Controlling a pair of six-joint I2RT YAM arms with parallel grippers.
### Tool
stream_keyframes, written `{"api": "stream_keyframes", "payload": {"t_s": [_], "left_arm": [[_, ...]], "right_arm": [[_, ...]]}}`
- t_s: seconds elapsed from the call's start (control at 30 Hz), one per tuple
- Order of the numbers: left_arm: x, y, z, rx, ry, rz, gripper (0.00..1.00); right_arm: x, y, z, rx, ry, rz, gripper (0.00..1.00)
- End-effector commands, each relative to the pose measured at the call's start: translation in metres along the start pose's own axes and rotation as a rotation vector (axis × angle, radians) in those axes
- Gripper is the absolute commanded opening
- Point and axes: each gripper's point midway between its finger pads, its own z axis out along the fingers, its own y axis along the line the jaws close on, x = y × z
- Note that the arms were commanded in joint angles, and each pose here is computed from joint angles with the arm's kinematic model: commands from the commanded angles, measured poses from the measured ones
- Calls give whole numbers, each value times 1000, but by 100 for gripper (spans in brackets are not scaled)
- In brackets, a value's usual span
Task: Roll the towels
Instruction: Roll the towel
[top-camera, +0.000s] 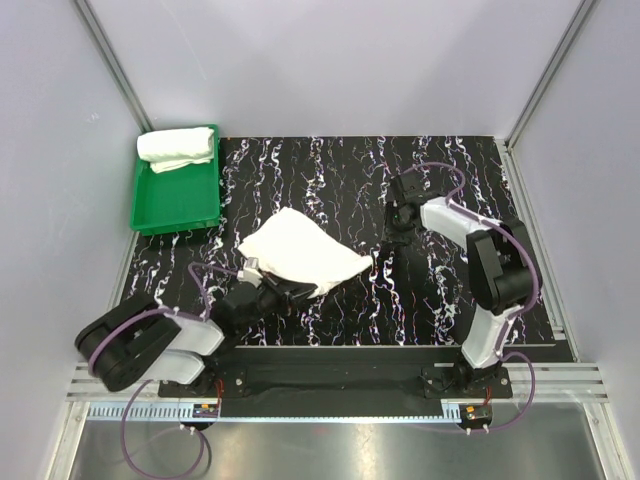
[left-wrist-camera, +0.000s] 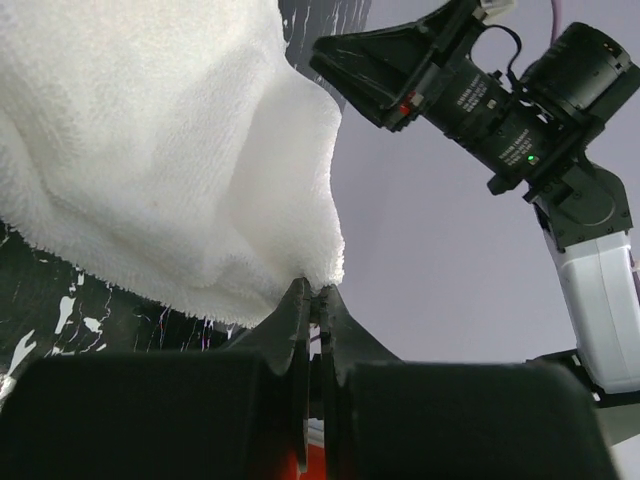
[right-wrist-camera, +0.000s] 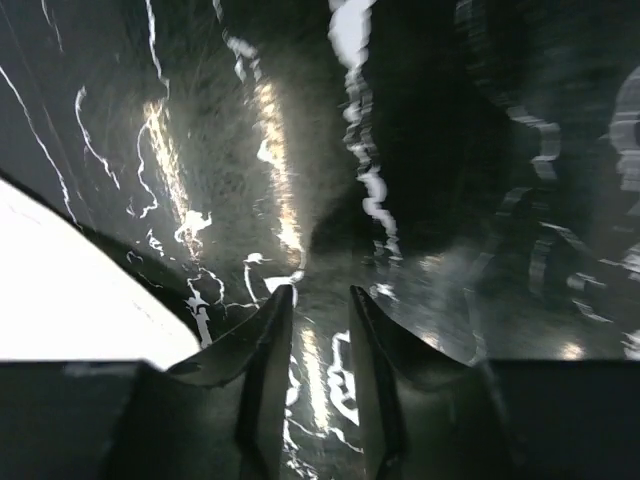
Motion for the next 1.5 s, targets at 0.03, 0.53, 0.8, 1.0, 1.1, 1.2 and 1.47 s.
{"api": "stream_keyframes", "payload": {"t_s": [0.03, 0.53, 0.8, 1.0, 1.1, 1.2, 1.47], "left_arm": [[-16, 3, -10, -14, -89, 23, 0], [-47, 86, -58, -376, -283, -18, 0], [-49, 119, -69, -462, -299, -92, 0], [-53, 127, -76, -490, -326, -92, 0], [-55, 128, -76, -493, -331, -87, 0], [-55, 132, -78, -510, -328, -85, 0], [-55, 126, -77, -512, -321, -69, 0]], "right_arm": [[-64, -1, -70, 59, -231, -20, 42], [9, 88, -117, -487, -165, 15, 46], [71, 153, -91, -659, 2, -34, 43], [88, 176, -79, -712, 31, -56, 42], [89, 184, -76, -731, 41, -59, 42], [88, 187, -71, -738, 52, -58, 41], [89, 174, -35, -640, 57, -72, 39]]}}
